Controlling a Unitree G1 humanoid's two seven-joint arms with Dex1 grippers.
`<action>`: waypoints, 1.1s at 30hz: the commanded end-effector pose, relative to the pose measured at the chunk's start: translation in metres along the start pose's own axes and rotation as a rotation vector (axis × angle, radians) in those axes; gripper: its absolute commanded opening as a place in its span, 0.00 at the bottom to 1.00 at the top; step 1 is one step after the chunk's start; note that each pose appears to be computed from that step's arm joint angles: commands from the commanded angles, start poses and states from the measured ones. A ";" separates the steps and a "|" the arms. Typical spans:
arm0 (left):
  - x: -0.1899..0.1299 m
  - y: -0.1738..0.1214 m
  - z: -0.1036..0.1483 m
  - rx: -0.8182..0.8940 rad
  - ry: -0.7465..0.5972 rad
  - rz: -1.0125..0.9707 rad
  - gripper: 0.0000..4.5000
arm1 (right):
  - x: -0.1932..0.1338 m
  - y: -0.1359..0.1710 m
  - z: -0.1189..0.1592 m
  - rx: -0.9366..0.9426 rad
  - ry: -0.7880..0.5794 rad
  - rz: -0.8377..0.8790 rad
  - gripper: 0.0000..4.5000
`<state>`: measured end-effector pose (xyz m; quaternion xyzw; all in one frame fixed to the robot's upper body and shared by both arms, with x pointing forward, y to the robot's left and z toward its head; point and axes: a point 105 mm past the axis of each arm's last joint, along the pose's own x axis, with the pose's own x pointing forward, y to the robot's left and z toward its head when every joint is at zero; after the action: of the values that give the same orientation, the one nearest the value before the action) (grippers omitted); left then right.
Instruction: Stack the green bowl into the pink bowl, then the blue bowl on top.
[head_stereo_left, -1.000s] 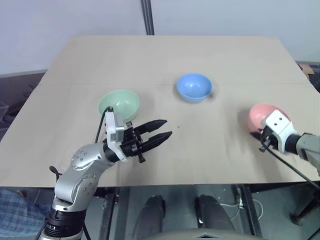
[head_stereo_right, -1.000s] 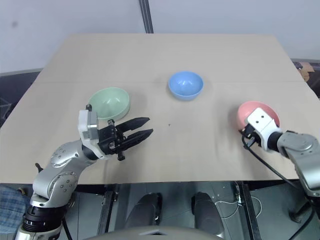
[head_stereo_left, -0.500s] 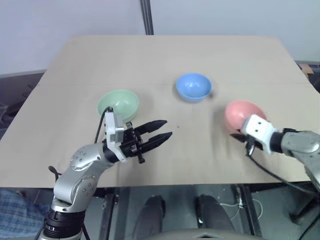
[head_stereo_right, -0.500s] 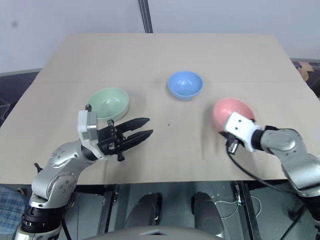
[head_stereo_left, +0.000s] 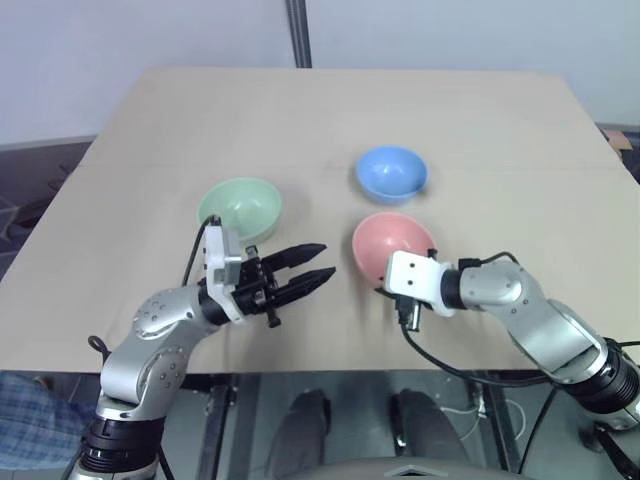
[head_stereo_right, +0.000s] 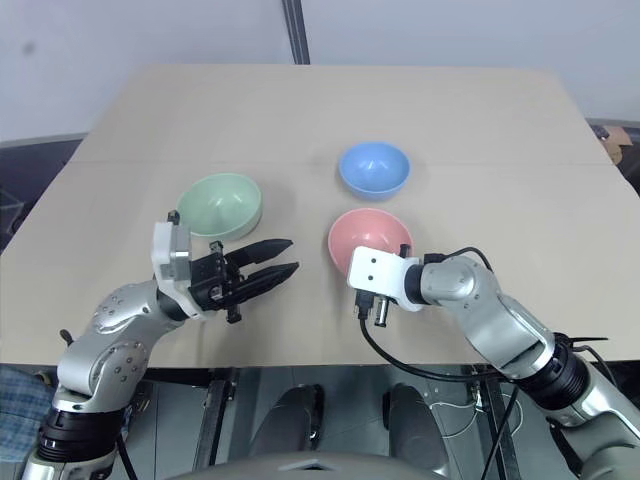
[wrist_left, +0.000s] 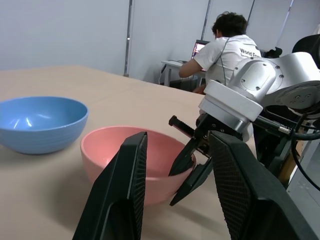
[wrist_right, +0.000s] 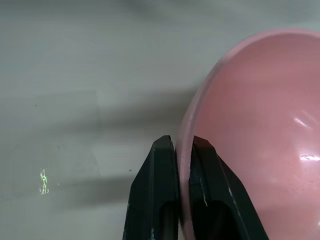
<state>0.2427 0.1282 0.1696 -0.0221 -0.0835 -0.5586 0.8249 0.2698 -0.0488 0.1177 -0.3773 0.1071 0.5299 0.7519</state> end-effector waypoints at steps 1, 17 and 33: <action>-0.002 -0.002 0.007 0.035 -0.006 -0.001 0.46 | -0.001 0.002 0.008 -0.031 -0.012 0.020 0.34; -0.011 0.032 0.008 0.097 -0.031 0.186 0.46 | -0.091 -0.032 0.052 0.300 -0.479 -0.067 1.00; -0.045 0.097 -0.001 0.358 0.139 0.580 0.46 | -0.162 -0.036 -0.005 0.473 -0.532 -0.396 1.00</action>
<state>0.3132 0.1936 0.1514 0.1124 -0.0861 -0.3087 0.9406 0.2401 -0.1708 0.2084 -0.0373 -0.0146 0.4218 0.9058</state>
